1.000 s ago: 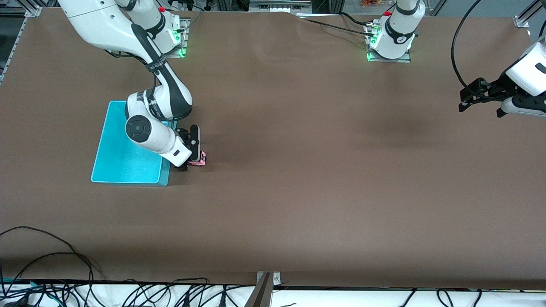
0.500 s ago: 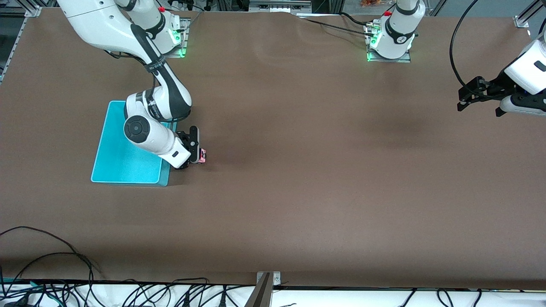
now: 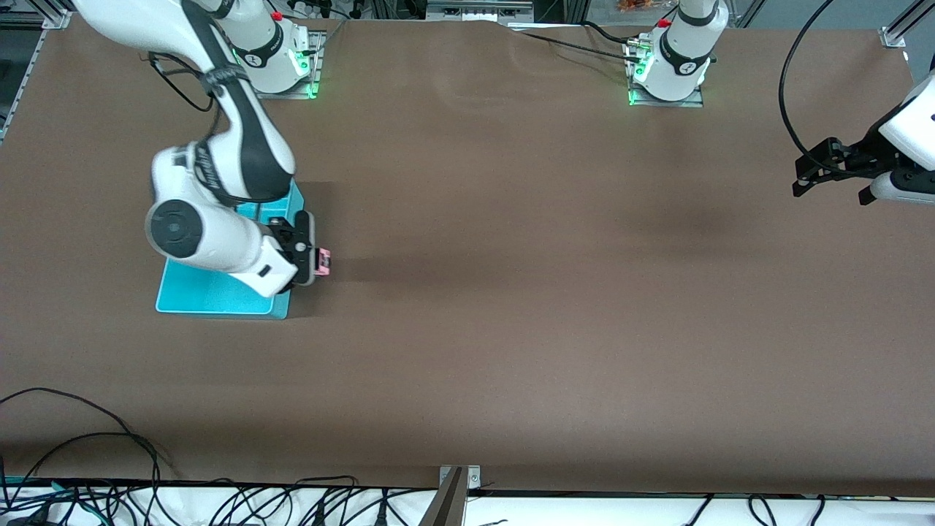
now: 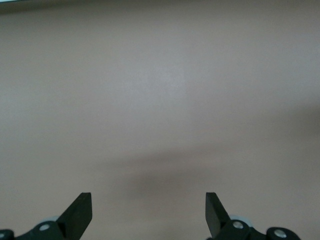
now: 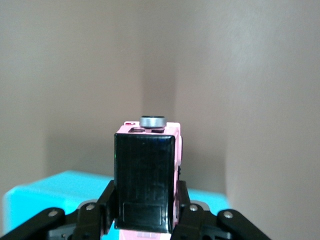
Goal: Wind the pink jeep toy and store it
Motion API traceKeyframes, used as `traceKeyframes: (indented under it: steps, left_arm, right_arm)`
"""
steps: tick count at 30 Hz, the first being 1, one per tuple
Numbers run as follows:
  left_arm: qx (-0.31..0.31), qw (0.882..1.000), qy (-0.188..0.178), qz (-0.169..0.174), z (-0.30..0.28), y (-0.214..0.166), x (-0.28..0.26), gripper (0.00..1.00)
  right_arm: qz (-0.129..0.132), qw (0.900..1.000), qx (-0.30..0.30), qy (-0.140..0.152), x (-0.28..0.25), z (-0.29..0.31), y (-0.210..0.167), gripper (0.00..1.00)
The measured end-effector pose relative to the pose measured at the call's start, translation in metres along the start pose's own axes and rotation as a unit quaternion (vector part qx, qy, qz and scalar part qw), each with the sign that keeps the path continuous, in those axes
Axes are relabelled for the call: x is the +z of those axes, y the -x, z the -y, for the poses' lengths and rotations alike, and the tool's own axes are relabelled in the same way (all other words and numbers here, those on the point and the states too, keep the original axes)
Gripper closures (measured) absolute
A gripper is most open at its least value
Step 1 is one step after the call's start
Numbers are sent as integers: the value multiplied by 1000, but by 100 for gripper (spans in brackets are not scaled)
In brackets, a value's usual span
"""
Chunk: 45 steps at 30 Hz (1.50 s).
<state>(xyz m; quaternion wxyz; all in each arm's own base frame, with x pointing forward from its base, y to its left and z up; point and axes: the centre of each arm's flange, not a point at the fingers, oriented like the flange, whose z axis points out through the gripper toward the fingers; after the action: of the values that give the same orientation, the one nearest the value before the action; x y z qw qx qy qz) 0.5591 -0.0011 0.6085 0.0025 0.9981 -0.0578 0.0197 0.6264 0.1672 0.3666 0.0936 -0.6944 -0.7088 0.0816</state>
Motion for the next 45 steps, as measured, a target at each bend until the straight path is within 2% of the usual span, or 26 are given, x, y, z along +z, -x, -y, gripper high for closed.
traceKeyframes:
  steps: [3, 11, 15, 19, 22, 26, 33, 45]
  left_arm:
    - [0, 1000, 0, 0, 0, -1, -2, 0]
    - [-1, 1000, 0, 0, -1, -2, -4, 0]
    - [0, 1000, 1, 3, -3, -1, -4, 0]
    - [0, 1000, 1, 4, -4, -1, -4, 0]
    - [-1, 1000, 0, 2, -3, -1, -6, 0]
    - [0, 1000, 0, -5, -3, -2, -13, 0]
    - [-2, 1000, 0, 2, -2, 1, -18, 0]
    - [-4, 1000, 1, 12, -1, 3, -18, 0]
  right_arm:
    - [7, 1000, 14, -26, -31, 6, 22, 50]
    - [14, 997, 28, -68, -83, 37, 83, 50]
    - [10, 996, 21, -85, -81, 49, 121, 50]
    - [2, 995, 24, -100, -55, 61, 159, 50]
    - [-7, 995, 20, -95, -21, 72, 184, 50]
    - [-15, 997, 10, -80, 27, 89, 199, 50]
    - [-14, 999, -11, -50, 96, 109, 198, 50]
    - [-5, 999, -20, -25, 154, 113, 198, 50]
